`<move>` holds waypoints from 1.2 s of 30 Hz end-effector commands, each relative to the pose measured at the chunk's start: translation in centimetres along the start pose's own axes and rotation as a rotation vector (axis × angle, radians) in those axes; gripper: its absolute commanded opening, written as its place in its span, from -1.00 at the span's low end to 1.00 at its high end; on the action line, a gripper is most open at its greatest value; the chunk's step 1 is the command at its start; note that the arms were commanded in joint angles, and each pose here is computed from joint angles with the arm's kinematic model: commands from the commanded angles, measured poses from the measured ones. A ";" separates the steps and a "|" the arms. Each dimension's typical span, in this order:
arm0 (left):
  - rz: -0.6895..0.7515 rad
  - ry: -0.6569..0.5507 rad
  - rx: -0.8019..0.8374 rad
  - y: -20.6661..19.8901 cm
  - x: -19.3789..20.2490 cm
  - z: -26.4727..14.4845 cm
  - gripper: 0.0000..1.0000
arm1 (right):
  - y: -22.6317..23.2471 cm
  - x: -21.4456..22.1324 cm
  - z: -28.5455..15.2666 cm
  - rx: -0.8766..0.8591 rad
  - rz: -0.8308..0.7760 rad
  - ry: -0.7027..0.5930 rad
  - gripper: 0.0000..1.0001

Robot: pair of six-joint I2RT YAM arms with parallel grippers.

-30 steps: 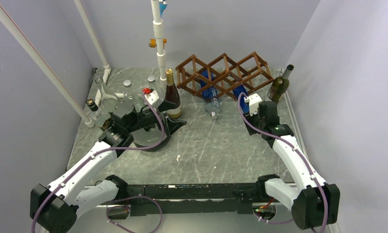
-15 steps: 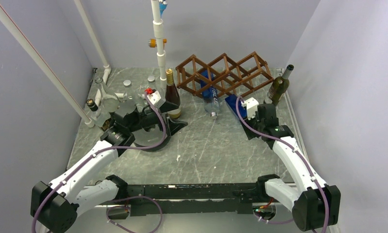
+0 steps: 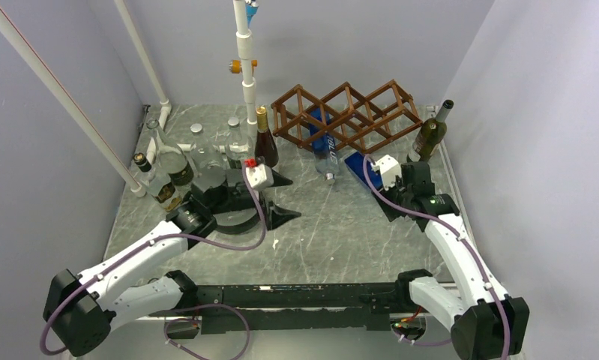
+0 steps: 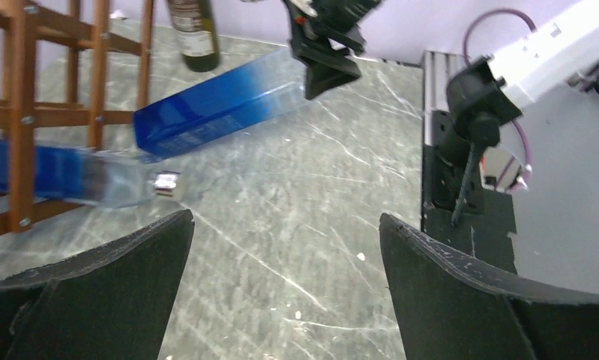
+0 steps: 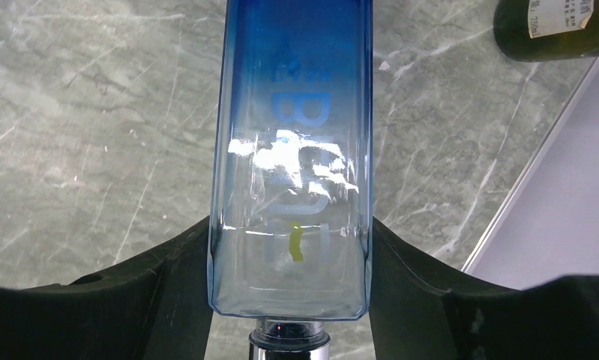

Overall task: Take the wine bottle off the wine rack
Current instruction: Pick up the wine bottle from the wine rack, then place the wine bottle at the center of the board.

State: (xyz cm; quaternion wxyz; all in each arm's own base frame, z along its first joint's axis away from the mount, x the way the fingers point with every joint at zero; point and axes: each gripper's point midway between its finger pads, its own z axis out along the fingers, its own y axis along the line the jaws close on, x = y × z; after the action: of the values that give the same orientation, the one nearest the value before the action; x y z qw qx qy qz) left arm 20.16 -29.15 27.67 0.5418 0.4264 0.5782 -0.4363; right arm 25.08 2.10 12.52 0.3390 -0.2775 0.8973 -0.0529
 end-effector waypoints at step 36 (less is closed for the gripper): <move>0.549 -0.042 0.164 -4.3 5.3 15.1 0.99 | 2.9 -2.0 -8.7 -0.339 -0.600 -0.085 -1.00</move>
State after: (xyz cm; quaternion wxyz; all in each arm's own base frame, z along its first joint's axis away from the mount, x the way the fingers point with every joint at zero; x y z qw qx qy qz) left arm 19.02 -43.02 19.15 0.5663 0.6231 0.4353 -0.3187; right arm 19.56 3.12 17.09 0.2561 -0.5477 0.7965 -0.0101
